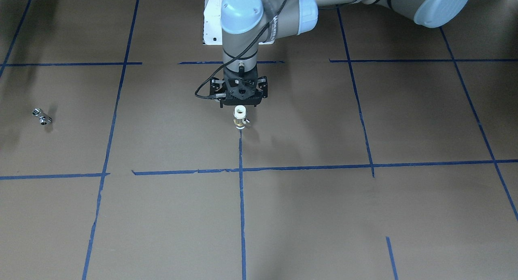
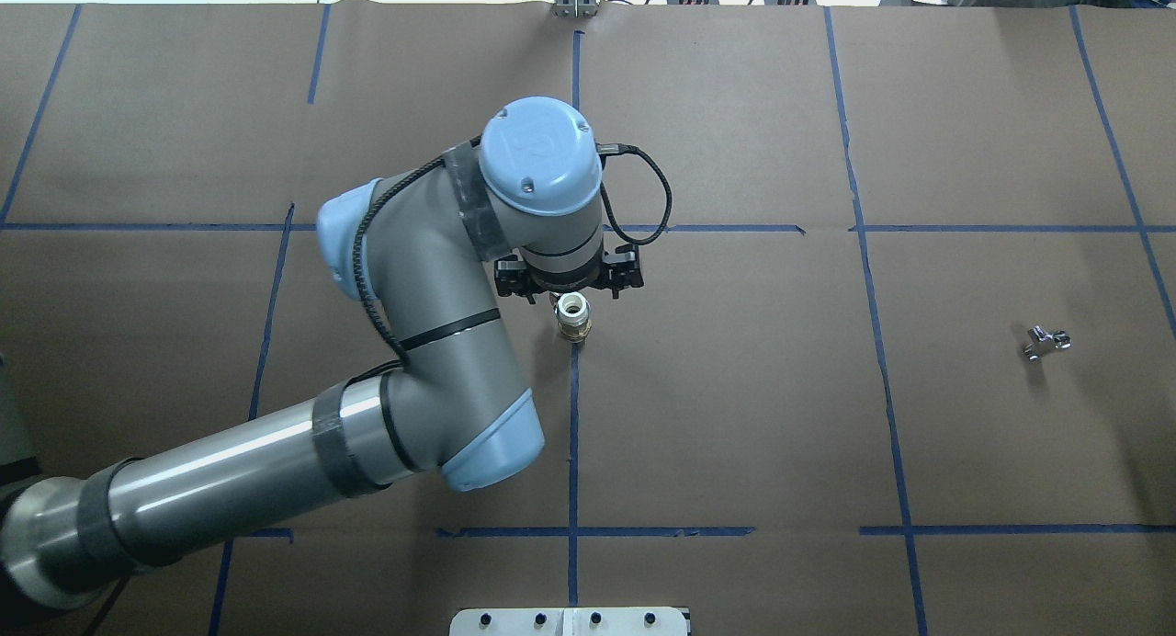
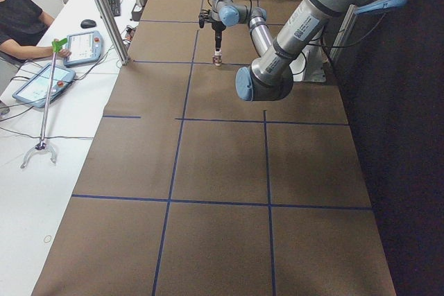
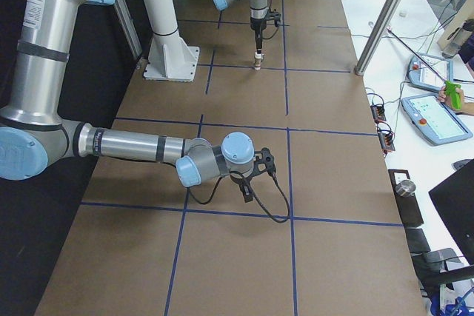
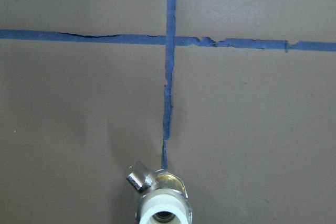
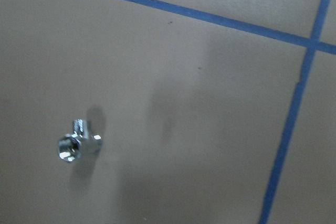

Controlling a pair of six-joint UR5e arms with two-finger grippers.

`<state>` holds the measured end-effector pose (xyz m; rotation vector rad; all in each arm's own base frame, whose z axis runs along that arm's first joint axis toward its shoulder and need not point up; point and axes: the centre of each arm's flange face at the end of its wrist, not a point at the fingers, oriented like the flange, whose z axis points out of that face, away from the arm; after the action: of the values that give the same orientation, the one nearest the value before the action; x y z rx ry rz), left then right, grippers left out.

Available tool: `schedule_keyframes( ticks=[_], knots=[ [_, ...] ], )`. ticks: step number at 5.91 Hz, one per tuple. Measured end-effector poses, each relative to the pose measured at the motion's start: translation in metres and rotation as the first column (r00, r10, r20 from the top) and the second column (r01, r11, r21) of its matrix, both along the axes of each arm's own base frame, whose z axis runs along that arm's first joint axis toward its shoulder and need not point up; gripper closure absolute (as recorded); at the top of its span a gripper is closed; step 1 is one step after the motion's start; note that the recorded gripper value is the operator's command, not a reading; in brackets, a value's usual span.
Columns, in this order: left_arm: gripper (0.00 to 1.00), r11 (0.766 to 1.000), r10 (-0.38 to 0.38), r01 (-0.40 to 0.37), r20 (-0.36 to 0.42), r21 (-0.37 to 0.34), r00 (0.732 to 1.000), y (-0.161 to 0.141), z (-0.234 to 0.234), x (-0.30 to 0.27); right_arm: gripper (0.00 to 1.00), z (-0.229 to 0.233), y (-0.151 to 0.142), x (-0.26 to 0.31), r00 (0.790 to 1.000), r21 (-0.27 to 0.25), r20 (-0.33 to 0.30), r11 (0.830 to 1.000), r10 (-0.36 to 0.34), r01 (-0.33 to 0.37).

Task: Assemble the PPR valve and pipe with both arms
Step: 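Set the white fitting upright at center while the right gripper grasps the chrome fitting, then carry the chrome fitting above the white fitting while the left gripper withdraws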

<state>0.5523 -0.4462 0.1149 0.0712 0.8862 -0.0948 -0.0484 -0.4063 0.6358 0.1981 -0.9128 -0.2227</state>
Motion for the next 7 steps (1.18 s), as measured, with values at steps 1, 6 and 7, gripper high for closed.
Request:
schedule_keyframes(
  ticks=[1, 6, 7],
  knots=[
    [0.00, 1.000, -0.010, 0.010, -0.023, 0.008, 1.000, 0.011, 0.013, -0.029, 0.00, -0.020, -0.005, -0.033, 0.999, -0.043, 0.031, 0.999, 0.027, -0.026],
    [0.00, 1.000, -0.021, 0.022, -0.056, 0.021, 0.998, 0.025, 0.022, -0.058, 0.01, -0.036, -0.005, -0.146, 0.998, -0.054, -0.065, 0.998, -0.021, 0.018],
    [0.00, 1.000, -0.022, 0.023, -0.055, 0.019, 0.998, 0.025, 0.024, -0.058, 0.02, -0.033, -0.007, -0.155, 0.997, -0.062, -0.068, 0.998, -0.027, 0.023]
  ],
)
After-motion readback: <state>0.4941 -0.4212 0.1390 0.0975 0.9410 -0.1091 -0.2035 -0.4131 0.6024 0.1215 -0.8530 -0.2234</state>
